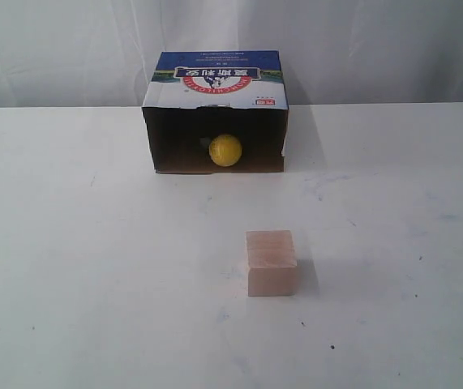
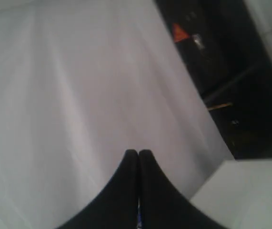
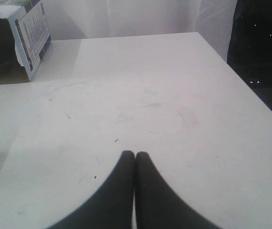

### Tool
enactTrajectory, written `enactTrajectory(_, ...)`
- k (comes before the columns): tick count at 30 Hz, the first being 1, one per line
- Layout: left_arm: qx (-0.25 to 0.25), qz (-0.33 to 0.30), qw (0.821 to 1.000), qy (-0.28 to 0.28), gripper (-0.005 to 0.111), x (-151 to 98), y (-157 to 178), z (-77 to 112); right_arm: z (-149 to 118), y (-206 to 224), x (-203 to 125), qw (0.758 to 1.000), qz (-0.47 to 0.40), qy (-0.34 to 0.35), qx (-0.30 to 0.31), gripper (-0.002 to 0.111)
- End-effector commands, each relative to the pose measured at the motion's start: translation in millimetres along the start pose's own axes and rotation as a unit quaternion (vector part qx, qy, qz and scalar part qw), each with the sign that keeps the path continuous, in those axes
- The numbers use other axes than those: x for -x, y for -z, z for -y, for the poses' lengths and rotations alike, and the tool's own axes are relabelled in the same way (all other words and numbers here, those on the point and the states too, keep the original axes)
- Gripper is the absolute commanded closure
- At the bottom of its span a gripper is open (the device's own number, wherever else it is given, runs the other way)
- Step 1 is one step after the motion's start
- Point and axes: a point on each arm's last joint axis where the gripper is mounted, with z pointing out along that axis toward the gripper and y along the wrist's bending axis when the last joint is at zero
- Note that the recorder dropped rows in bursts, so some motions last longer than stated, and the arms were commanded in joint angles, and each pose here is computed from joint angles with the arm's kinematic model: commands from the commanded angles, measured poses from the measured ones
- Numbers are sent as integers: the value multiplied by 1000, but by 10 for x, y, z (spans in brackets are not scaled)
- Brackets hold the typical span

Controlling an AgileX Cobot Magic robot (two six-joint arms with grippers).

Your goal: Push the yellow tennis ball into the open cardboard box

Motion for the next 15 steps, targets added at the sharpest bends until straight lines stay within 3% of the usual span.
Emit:
enactTrajectory(1,-72,-76,994,-40,107,-179,60,163,-2,5,10,1000,6,0,2,108)
enactTrajectory(6,-72,-96,989,-87,107,-223,78,162,-2,5,10,1000,6,0,2,108)
enactTrajectory(10,-86,-142,974,-155,107,-315,102,160,-2,5,10,1000,6,0,2,108)
enactTrajectory(15,-63,-147,974,-163,107,-318,99,115,-2,5,10,1000,6,0,2,108)
